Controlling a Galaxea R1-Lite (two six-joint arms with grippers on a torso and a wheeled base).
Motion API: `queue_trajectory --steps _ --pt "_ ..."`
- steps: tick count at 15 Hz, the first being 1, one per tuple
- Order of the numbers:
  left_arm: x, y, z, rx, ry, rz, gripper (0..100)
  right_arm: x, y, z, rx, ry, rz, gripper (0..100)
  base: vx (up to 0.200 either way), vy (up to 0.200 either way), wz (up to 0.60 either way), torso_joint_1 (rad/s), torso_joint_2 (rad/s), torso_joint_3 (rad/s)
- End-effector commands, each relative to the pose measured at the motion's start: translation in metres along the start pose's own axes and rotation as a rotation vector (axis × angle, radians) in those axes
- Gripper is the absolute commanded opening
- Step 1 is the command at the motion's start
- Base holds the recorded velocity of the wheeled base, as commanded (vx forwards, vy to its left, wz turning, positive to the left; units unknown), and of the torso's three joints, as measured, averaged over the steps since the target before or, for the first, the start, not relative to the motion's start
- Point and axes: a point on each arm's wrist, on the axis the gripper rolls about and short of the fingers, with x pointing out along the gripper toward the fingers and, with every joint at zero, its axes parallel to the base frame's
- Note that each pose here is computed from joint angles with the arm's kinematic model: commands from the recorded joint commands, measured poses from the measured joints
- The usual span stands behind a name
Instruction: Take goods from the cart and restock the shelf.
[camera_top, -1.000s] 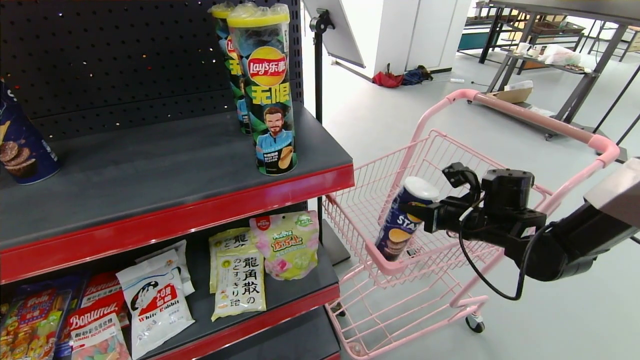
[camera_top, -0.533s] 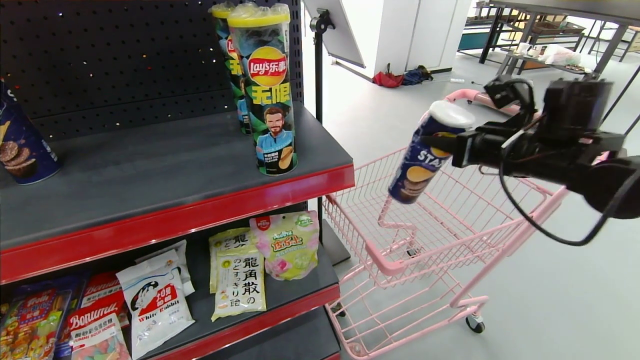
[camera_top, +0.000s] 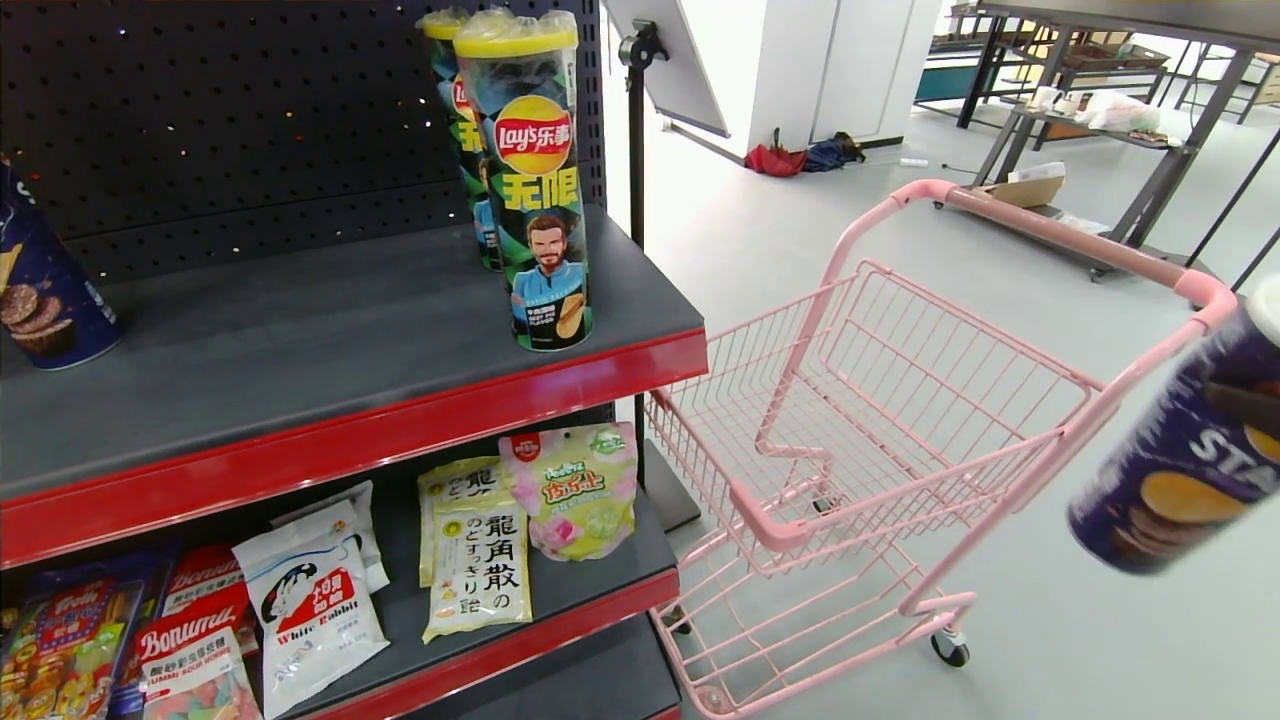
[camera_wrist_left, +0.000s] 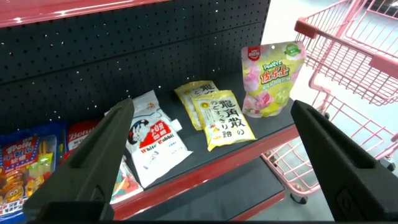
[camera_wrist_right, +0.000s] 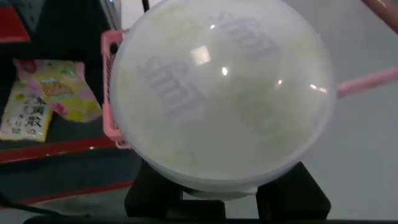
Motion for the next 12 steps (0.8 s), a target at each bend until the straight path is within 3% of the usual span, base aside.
queue_trajectory --steps 1,5,12 --pt "0.0 0.0 0.0 -0.001 0.001 0.0 100 -0.052 -0.002 -0.046 0.023 -0.012 -0.145 0 0.0 0.0 0.0 0.0 0.0 0.0" --pt "0.0 0.0 0.0 -0.001 0.001 0.0 100 -0.066 0.002 -0.072 0.019 -0.028 -0.153 0 0.0 0.0 0.0 0.06 -0.19 -0.13" --pt "0.0 0.0 0.0 0.001 0.001 0.0 100 -0.066 0.003 -0.075 0.016 -0.024 -0.153 0 0.0 0.0 0.0 0.199 -0.54 -0.354"
